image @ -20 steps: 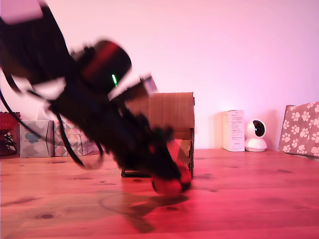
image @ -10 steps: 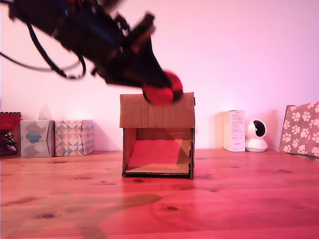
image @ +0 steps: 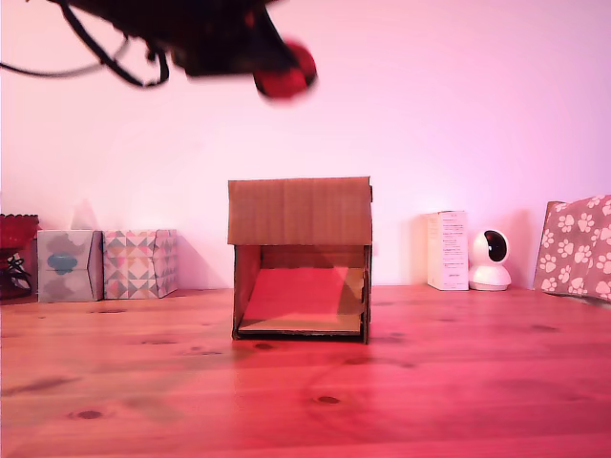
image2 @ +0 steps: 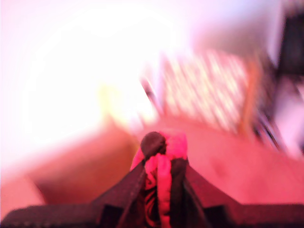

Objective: Drop the footbag into the cardboard dice tower

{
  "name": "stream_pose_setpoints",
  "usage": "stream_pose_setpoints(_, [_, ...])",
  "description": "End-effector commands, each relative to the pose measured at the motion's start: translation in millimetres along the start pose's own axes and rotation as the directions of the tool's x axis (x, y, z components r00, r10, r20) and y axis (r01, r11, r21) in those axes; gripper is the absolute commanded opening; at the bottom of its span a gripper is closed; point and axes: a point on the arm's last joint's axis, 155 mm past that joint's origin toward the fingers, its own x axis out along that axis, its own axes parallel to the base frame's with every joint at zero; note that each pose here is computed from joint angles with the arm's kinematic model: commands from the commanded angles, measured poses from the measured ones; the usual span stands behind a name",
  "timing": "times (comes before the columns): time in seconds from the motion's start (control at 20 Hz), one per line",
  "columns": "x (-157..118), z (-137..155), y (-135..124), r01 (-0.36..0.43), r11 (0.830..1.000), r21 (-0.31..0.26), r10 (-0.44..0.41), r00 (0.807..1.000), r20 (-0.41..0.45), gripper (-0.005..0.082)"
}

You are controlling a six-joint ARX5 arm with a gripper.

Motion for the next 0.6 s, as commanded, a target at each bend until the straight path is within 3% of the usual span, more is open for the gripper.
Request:
stream_pose_setpoints(0.0, [8.6, 2.6, 10.3, -0.017, 1.000, 0.005, 0.017, 1.000, 0.000, 0.0112])
stream_pose_setpoints(0.25, [36.7, 7.1, 24.0, 0.010, 1.000, -0.012, -0.011, 0.997, -0.083, 0.0112])
stream_pose_setpoints(0.55, [77.8, -24.2, 25.8, 0.045, 0.997, -0.057, -0.059, 0.955, -0.290, 0.0112])
